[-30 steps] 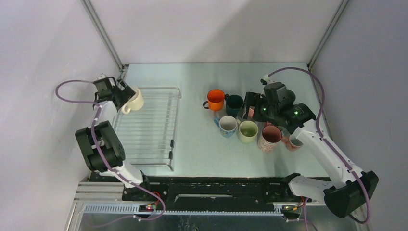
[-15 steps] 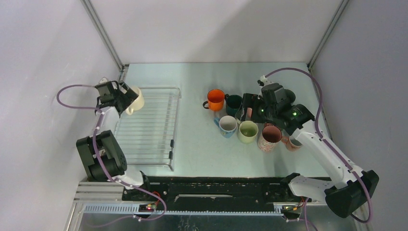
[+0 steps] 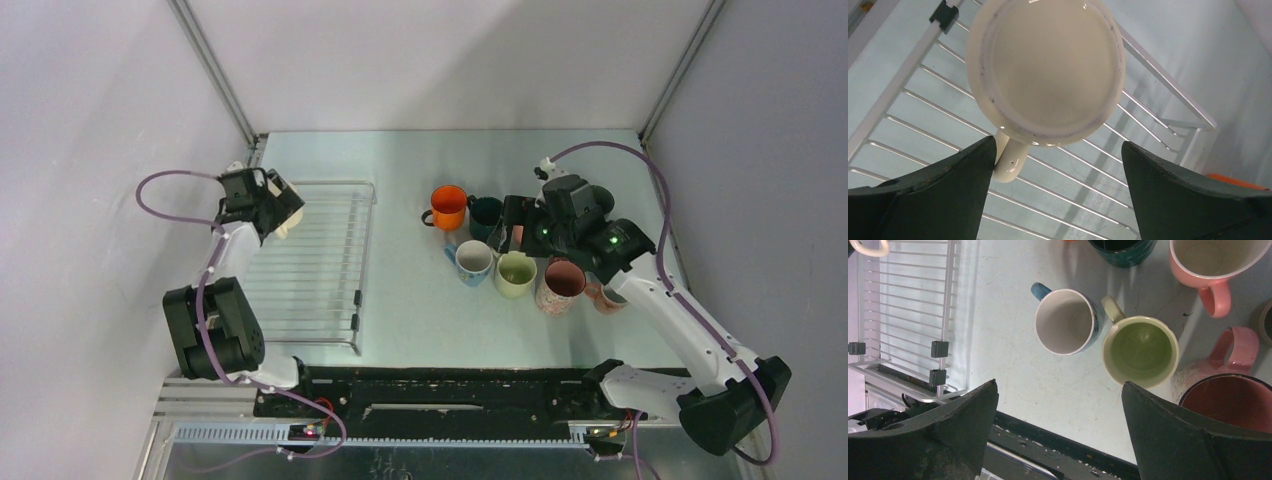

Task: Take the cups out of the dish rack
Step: Unload the cup from the dish rack.

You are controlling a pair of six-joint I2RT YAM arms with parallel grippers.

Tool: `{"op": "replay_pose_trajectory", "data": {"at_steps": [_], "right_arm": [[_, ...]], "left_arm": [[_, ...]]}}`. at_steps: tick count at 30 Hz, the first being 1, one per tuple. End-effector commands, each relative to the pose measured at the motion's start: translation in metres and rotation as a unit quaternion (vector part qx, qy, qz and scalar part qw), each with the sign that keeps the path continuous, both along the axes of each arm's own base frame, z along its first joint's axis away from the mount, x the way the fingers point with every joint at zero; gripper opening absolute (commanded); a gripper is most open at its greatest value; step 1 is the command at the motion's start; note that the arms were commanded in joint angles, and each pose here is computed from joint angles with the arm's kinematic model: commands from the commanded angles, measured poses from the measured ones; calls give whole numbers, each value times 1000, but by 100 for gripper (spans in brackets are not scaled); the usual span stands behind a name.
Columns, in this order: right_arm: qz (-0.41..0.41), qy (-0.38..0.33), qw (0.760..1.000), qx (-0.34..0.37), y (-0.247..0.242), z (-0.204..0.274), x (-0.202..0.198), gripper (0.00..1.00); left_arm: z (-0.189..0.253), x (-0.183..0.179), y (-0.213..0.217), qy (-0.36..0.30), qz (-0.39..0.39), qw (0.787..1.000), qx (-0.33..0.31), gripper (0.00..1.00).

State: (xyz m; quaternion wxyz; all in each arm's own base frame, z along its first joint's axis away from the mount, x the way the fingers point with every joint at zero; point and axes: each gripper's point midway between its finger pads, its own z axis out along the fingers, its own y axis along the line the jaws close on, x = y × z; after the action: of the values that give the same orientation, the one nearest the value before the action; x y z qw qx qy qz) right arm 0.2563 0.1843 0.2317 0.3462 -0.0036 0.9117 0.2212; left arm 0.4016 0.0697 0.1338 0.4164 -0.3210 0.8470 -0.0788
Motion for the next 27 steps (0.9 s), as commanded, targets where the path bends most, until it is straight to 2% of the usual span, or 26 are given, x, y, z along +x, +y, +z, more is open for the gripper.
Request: {"op": "replay_pose_trajectory", "data": {"at_steps": [1, 12, 15, 22, 27], "right_arm": [[-4, -21, 1000, 12, 0, 10, -2, 100], [-3, -19, 1000, 15, 0, 7, -4, 100], [-2, -21, 1000, 14, 0, 6, -5, 100], [-1, -19, 1000, 14, 0, 2, -6, 99], [1, -17, 1000, 16, 2, -1, -4, 99]], "left_arm": [[-9, -14, -5, 34, 0, 999, 33, 100], [-27, -20, -3, 100, -2, 990, 97, 98], [-28, -19, 2, 106, 2, 988, 108, 92], [-32, -11, 8, 112, -16, 984, 137, 69], [-31, -8, 13, 115, -30, 980, 160, 63]]}}
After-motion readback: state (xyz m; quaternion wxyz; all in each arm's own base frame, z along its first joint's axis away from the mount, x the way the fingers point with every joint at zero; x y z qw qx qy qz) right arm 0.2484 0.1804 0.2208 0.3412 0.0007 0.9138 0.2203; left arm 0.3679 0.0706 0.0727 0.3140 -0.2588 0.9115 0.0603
